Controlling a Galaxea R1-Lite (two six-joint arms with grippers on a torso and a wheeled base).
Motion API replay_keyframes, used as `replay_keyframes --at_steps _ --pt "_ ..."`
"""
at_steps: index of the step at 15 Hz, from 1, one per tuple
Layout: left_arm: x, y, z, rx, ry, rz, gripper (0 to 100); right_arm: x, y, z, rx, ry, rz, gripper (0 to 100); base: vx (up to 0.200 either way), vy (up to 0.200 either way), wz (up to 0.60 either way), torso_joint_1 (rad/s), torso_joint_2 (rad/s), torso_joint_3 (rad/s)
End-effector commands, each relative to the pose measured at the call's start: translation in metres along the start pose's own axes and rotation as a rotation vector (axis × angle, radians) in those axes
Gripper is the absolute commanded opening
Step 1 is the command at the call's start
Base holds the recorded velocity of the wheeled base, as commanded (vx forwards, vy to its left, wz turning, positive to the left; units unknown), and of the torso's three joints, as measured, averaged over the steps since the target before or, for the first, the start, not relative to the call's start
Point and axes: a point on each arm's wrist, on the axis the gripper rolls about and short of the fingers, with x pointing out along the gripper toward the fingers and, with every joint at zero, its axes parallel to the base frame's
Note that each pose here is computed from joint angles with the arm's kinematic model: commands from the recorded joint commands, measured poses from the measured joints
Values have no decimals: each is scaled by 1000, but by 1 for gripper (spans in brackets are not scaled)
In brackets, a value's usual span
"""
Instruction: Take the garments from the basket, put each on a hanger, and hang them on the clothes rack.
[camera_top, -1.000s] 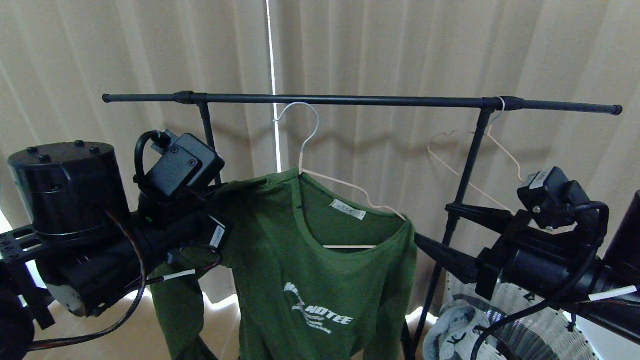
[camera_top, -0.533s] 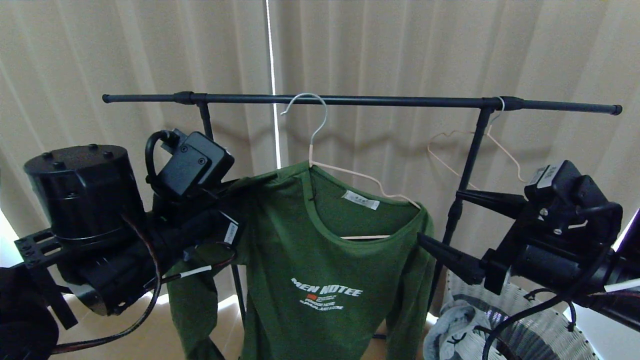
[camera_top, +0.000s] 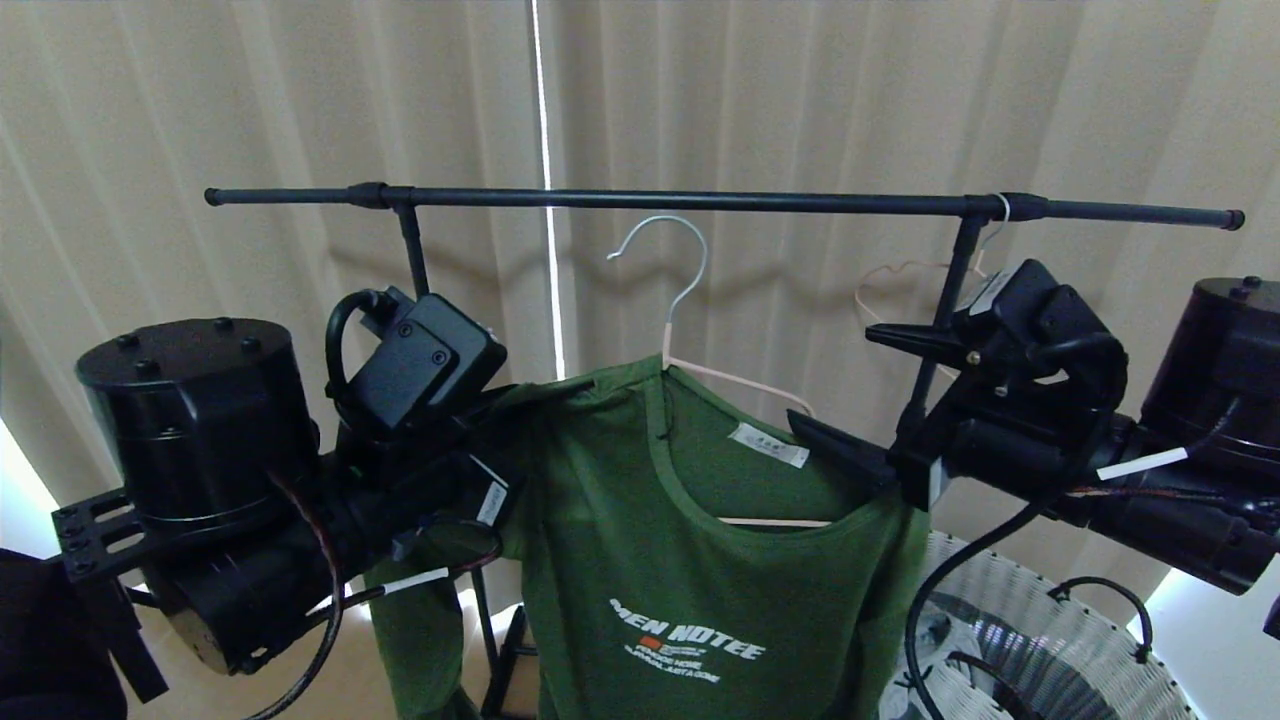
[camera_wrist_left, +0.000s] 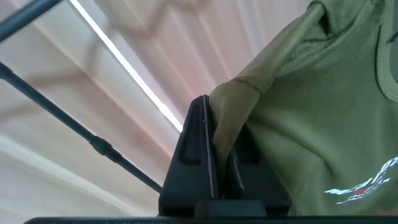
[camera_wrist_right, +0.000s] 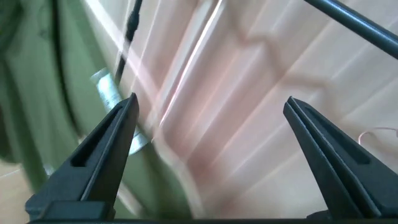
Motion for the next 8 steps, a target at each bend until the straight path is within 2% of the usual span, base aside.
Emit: replay_keyframes --at_steps 1,4,7,8 --pt "-1 -4 0 3 -1 -14 0 15 0 -5 -1 22 6 100 0 0 0 0 0 0" --pt "-1 -5 -1 6 -1 -17 0 22 0 -6 -14 30 1 100 0 0 0 0 0 0" --pt "-2 -5 1 7 -29 -11 0 23 7 -5 -46 28 25 100 0 0 0 0 0 0" --pt "-2 -6 1 9 -29 -13 0 23 8 -5 -47 27 28 0 0 0 0 0 0 0"
